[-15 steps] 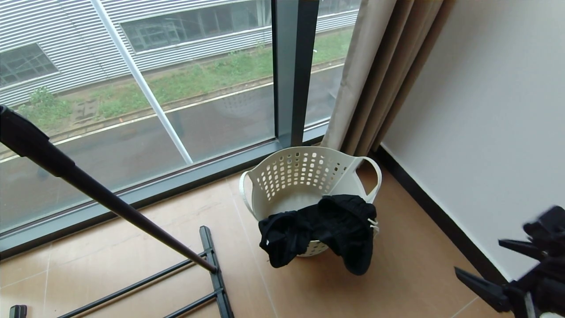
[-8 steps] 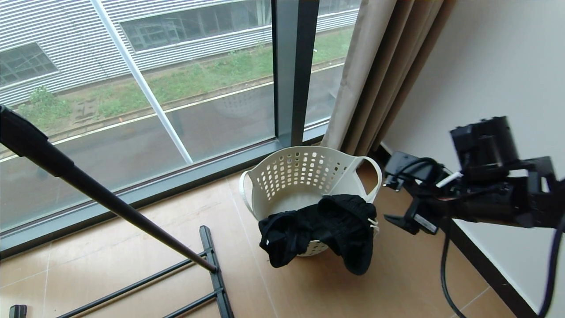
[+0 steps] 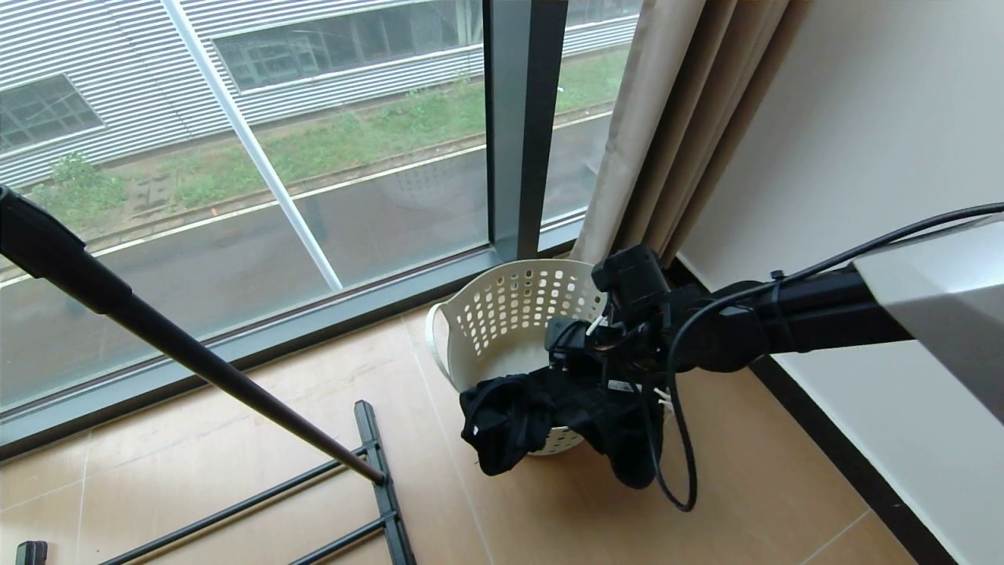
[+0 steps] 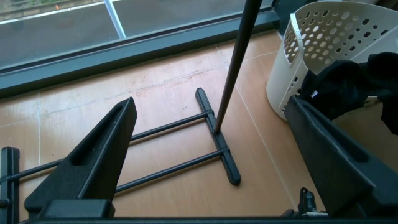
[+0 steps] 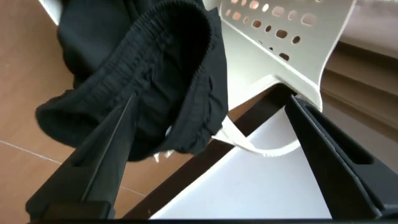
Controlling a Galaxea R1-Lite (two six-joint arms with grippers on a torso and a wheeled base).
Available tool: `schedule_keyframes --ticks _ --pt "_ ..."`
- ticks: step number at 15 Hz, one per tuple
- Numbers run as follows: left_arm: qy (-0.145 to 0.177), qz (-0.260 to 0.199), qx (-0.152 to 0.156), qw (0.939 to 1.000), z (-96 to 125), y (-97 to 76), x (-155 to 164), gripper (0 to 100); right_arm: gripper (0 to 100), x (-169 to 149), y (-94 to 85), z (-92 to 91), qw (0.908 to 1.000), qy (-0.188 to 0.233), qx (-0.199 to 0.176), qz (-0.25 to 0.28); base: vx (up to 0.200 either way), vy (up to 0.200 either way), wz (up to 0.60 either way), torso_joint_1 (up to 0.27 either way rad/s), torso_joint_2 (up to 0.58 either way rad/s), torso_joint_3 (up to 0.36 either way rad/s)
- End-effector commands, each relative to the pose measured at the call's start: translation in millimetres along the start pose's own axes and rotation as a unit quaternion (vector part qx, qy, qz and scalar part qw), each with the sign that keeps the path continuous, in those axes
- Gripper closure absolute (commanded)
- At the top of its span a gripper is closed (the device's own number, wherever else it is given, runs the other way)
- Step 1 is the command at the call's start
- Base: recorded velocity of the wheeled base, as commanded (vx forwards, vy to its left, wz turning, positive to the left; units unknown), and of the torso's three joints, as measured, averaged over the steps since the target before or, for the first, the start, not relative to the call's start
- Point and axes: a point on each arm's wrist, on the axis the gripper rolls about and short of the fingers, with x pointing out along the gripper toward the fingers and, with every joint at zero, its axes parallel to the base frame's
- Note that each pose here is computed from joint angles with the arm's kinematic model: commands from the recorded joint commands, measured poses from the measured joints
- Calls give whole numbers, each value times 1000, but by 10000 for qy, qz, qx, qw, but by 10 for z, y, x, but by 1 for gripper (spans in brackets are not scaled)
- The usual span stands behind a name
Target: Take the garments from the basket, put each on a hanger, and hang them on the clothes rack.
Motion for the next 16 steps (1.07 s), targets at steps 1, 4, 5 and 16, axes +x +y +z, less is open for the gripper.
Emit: schedule_keyframes --ticks 1,4,5,16 --pt "8 3 1 10000 0 0 1 0 0 381 101 135 9996 205 -187 -8 0 0 0 0 0 0" --pt "8 3 -7 10000 0 0 1 0 0 526 82 189 9995 242 -152 -102 0 0 0 0 0 0" --pt "8 3 -7 10000 0 0 1 0 0 566 94 200 9995 246 -155 -97 0 0 0 0 0 0" --pt "16 4 -6 10000 -4 0 2 0 0 1140 -37 235 9976 430 143 -523 0 0 0 0 0 0"
